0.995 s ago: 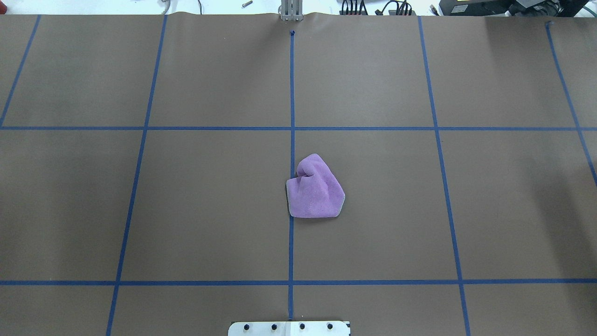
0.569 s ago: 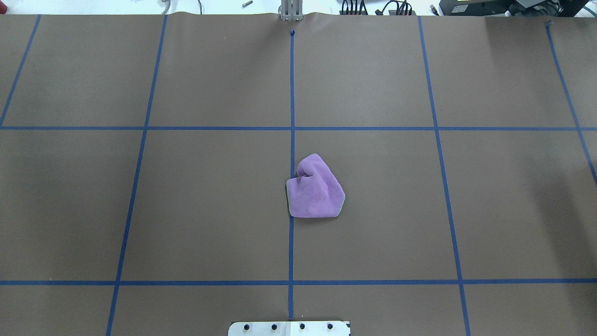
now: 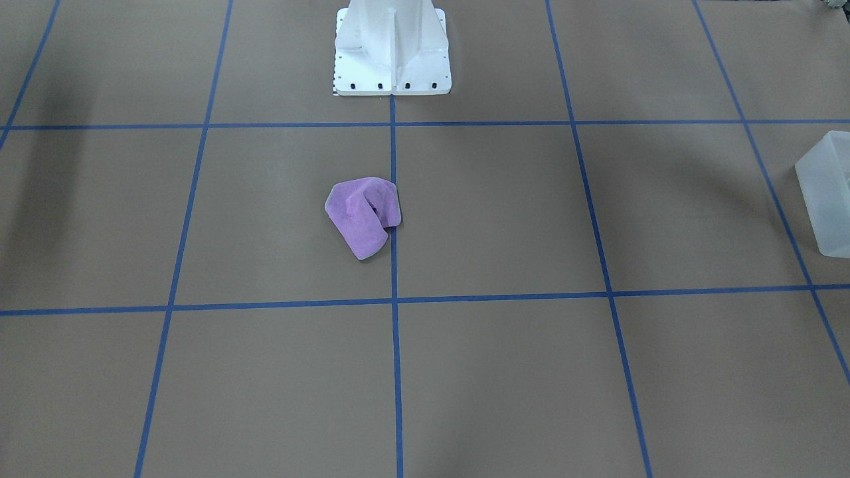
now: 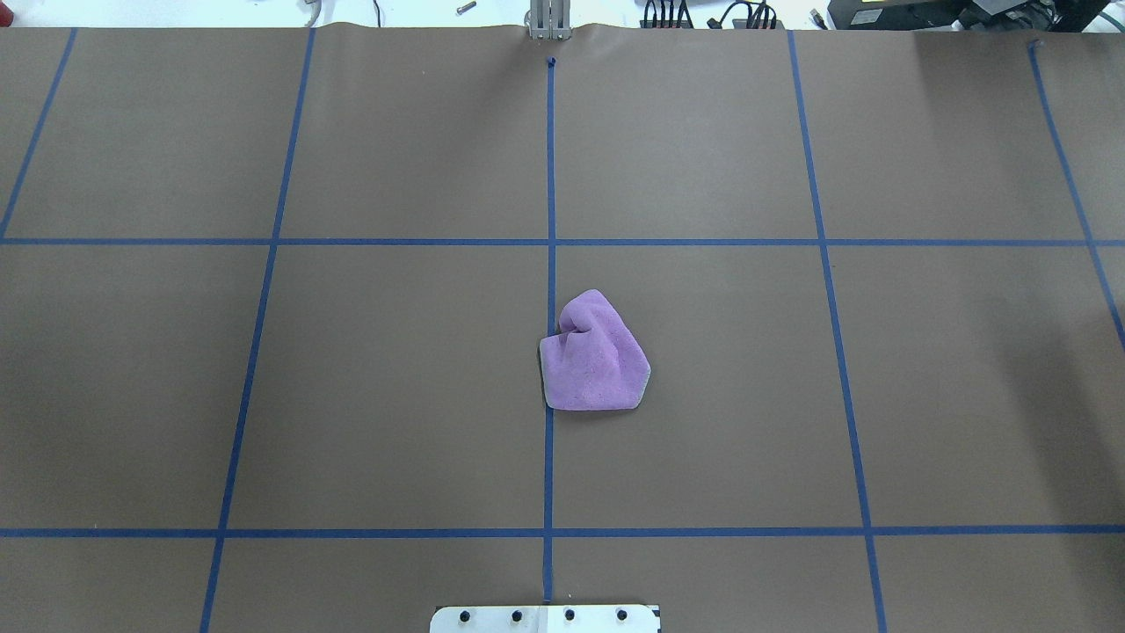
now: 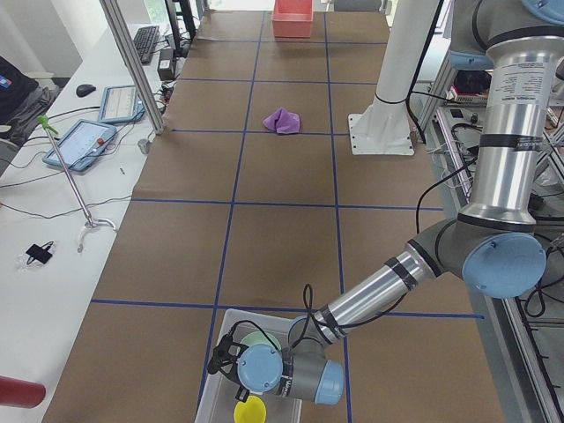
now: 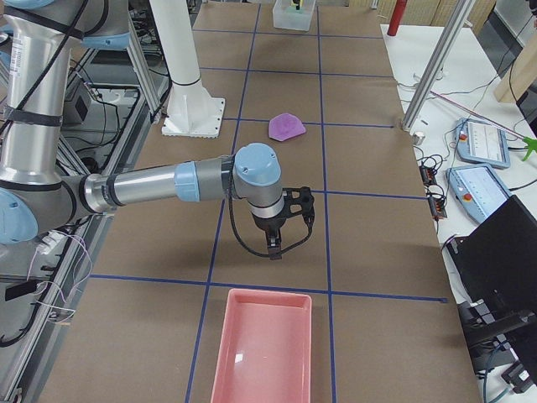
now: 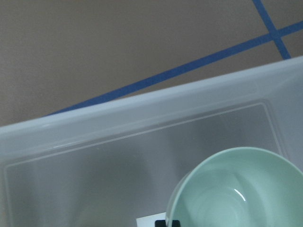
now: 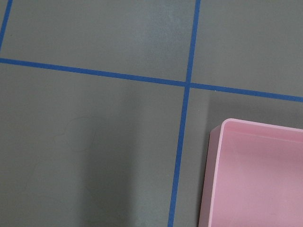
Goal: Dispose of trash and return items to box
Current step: 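Carry the pale green bowl with the left gripper over the clear box, then lower the green bowl into the clear box and release it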
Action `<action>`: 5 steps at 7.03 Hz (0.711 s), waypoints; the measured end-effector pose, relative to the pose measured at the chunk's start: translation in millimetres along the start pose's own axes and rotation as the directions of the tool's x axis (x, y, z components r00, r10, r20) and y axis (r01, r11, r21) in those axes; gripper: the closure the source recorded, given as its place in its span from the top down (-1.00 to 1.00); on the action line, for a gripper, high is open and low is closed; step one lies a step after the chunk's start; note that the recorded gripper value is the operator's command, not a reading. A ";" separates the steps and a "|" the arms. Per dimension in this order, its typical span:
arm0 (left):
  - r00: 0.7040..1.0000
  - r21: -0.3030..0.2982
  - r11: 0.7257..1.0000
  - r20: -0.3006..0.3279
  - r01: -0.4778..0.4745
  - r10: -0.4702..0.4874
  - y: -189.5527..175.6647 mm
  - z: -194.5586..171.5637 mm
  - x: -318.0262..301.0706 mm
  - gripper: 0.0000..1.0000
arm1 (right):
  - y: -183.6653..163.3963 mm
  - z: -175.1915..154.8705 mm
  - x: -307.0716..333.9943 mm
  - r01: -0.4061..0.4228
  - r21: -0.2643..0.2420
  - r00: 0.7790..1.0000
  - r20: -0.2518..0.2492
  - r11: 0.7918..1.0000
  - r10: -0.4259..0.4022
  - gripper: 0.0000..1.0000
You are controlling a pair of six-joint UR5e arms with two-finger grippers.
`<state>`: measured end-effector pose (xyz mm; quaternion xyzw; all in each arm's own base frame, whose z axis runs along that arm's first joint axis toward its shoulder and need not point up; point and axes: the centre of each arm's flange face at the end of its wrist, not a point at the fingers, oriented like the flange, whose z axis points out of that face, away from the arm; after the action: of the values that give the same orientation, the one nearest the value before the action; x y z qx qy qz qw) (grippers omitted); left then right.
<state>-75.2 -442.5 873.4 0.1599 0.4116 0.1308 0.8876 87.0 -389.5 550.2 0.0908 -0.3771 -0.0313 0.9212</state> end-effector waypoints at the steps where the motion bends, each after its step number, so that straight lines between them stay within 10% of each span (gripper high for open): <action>1: 1.000 0.001 1.000 -0.002 -0.007 0.007 0.5 4.1 2.8 0.96 | 0.0 -0.1 0.0 0.000 0.000 1.000 0.000 1.000 0.000 1.00; 5: 0.999 0.051 0.998 -0.027 -0.039 0.040 -65.0 -27.1 26.0 0.96 | -5.1 -10.3 -10.2 -0.053 0.024 0.999 0.003 0.998 0.053 1.00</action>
<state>-73.3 -487.7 813.5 0.1885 0.4237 0.1402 0.8748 87.0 -391.7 535.0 0.0918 -0.3807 -0.0023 0.9201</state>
